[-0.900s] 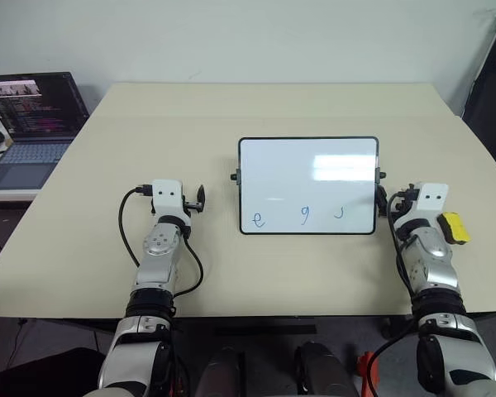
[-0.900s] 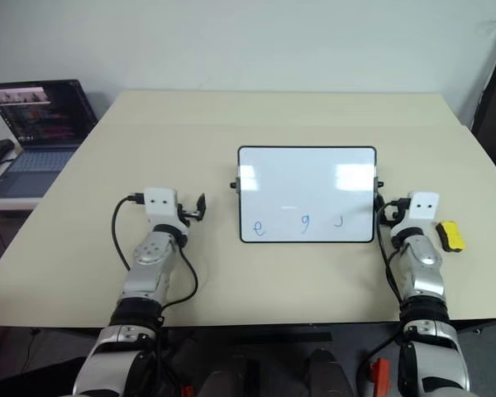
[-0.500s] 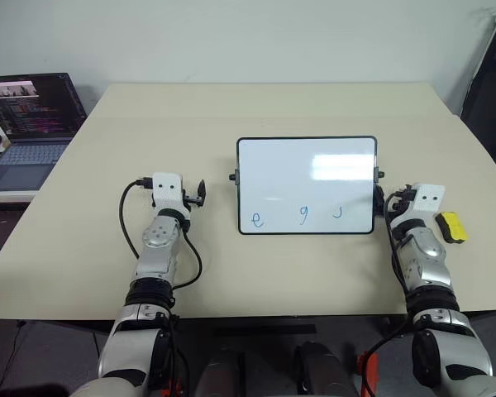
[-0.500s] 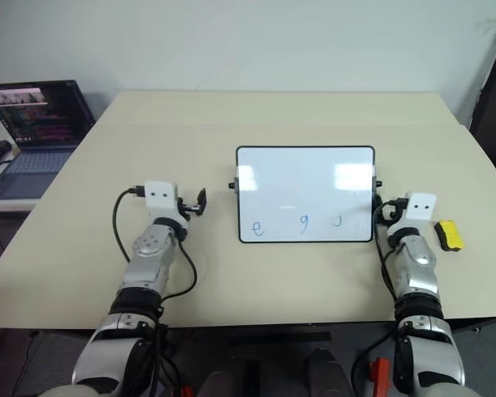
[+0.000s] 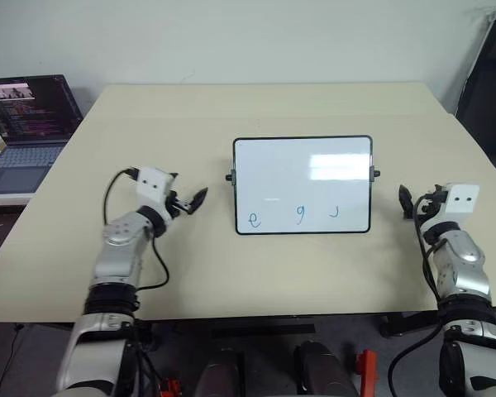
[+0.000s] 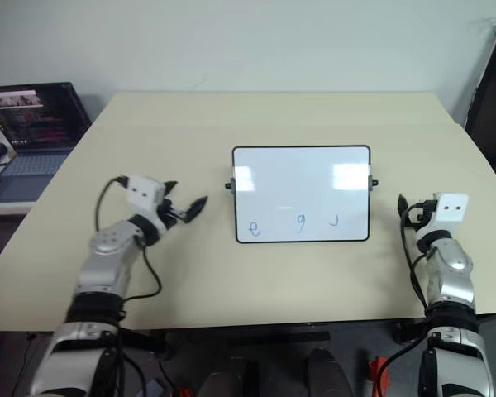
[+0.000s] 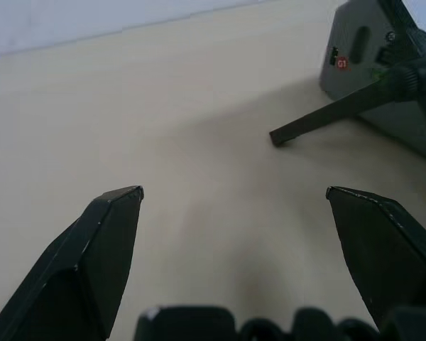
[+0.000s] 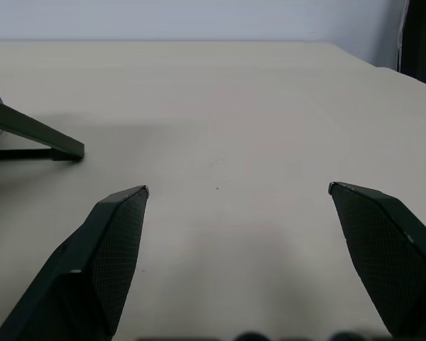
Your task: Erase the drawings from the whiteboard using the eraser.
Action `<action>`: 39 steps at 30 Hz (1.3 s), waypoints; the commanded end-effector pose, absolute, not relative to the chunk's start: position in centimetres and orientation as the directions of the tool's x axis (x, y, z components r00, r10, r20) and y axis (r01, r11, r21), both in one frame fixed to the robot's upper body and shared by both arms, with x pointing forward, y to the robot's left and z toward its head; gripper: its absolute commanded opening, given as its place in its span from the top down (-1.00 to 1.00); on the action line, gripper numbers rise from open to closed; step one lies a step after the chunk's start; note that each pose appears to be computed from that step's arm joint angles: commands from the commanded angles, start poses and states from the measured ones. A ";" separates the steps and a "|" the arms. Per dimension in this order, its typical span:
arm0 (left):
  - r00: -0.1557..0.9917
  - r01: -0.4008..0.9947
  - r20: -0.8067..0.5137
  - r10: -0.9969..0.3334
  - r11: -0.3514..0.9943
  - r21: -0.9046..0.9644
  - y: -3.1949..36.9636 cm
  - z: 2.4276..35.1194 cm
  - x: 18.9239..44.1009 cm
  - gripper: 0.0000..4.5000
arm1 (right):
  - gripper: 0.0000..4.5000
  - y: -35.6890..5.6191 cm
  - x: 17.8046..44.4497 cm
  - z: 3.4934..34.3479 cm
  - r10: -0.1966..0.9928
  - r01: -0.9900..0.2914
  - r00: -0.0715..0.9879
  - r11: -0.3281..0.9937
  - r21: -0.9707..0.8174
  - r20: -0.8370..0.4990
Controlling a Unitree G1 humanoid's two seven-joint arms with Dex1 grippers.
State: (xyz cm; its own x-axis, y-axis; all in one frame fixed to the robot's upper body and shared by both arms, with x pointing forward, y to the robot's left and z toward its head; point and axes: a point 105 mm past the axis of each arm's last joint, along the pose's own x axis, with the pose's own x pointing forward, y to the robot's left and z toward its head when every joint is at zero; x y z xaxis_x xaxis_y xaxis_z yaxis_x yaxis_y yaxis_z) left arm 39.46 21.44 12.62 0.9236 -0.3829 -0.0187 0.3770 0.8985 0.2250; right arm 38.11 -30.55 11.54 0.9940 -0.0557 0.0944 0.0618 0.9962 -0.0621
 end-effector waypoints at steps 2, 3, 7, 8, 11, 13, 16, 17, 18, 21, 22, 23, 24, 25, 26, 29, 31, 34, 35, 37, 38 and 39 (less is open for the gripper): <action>0.766 0.616 0.008 -0.643 0.738 0.276 21.0 18.3 36.4 -1.00 | -0.98 -32.5 37.3 16.7 -0.045 0.058 0.977 0.997 -0.055 0.208; 0.713 0.679 -0.011 -0.701 0.686 0.260 20.3 18.9 35.4 -1.00 | -0.98 -32.9 37.0 17.2 -0.047 0.059 0.976 0.997 -0.051 0.213; 0.472 0.875 -0.112 -0.875 0.449 0.182 16.4 20.1 31.6 -1.00 | -0.98 -34.1 36.2 17.6 -0.055 0.067 0.977 0.996 -0.052 0.205; 0.423 0.900 -0.118 -0.899 0.400 0.175 15.2 20.4 31.1 -1.00 | -0.98 -34.3 36.1 17.6 -0.057 0.069 0.978 0.996 -0.057 0.201; 0.294 0.943 -0.068 -0.953 0.278 0.184 10.4 21.4 30.5 -1.00 | -0.98 -34.9 35.7 17.8 -0.070 0.084 0.978 0.994 -0.063 0.196; 0.172 0.972 -0.038 -0.984 0.163 0.170 6.3 21.2 29.7 -1.00 | -0.98 -35.4 35.3 18.0 -0.083 0.098 0.977 0.993 -0.066 0.195; 0.082 0.988 -0.017 -0.997 0.079 0.136 1.6 19.8 29.8 -1.00 | -0.98 -35.9 34.9 18.2 -0.095 0.110 0.977 0.992 -0.068 0.190; 0.049 0.990 -0.015 -0.999 0.047 0.132 0.1 19.2 29.8 -1.00 | -0.98 -36.1 34.8 18.1 -0.095 0.109 0.979 0.991 -0.071 0.179; 0.030 0.993 0.007 -1.000 0.030 0.118 -1.5 19.0 30.0 -1.00 | -0.98 -36.4 34.7 18.0 -0.095 0.108 0.982 0.992 -0.069 0.164; 0.014 0.997 0.070 -0.997 0.020 0.076 -5.1 19.3 30.8 -1.00 | -0.98 -37.2 34.3 17.4 -0.078 0.081 0.991 0.996 -0.027 0.109; 0.029 0.996 0.058 -0.998 0.034 0.088 -5.8 18.8 31.2 -1.00 | -0.98 -37.4 34.2 17.0 -0.064 0.065 0.994 0.998 -0.014 0.088; 0.047 0.991 0.032 -0.998 0.051 0.121 -6.7 18.1 31.5 -1.00 | -0.98 -37.6 34.1 16.5 -0.050 0.051 0.997 0.999 -0.012 0.057; 0.069 0.985 0.009 -0.998 0.070 0.158 -7.3 17.5 31.8 -1.00 | -0.98 -37.8 34.0 16.0 -0.042 0.042 0.999 0.999 -0.014 0.030; 0.101 0.979 -0.006 -0.995 0.099 0.181 -7.8 17.0 32.3 -1.00 | -0.98 -38.0 34.0 15.5 -0.037 0.037 0.999 0.999 -0.007 0.004; 0.110 0.976 -0.007 -0.994 0.107 0.190 -8.2 16.8 32.5 -1.00 | -0.98 -38.3 34.0 15.1 -0.033 0.033 0.999 0.999 0.000 -0.014; 0.052 0.985 0.008 -0.999 0.052 0.164 -8.7 16.7 31.7 -1.00 | -0.98 -38.7 33.8 13.9 -0.008 0.009 0.997 1.000 0.016 -0.073; 0.008 0.987 -0.004 -1.000 0.007 0.160 -9.0 16.4 31.0 -1.00 | -0.98 -38.7 33.7 13.2 0.012 -0.011 0.994 1.000 0.017 -0.106; -0.019 0.993 0.020 -1.000 -0.016 0.118 -9.1 16.5 30.4 -1.00 | -0.98 -39.2 33.6 12.1 0.004 -0.003 0.989 1.000 0.009 -0.150; -0.023 0.993 0.018 -1.000 -0.020 0.114 -9.2 16.5 30.2 -1.00 | -0.98 -39.2 33.6 12.0 0.005 -0.003 0.988 1.000 0.015 -0.157; -0.030 0.992 -0.001 -1.000 -0.030 0.126 -9.2 16.1 29.9 -1.00 | -0.98 -39.1 33.7 11.6 0.013 -0.009 0.985 1.000 0.023 -0.172; -0.032 0.992 -0.004 -0.999 -0.032 0.126 -9.2 16.1 29.8 -1.00 | -0.98 -39.0 33.8 11.5 0.017 -0.012 0.984 1.000 0.024 -0.177; -0.033 0.992 -0.004 -0.999 -0.033 0.122 -9.3 16.0 29.7 -1.00 | -0.98 -39.0 33.8 11.4 0.019 -0.014 0.983 1.000 0.025 -0.183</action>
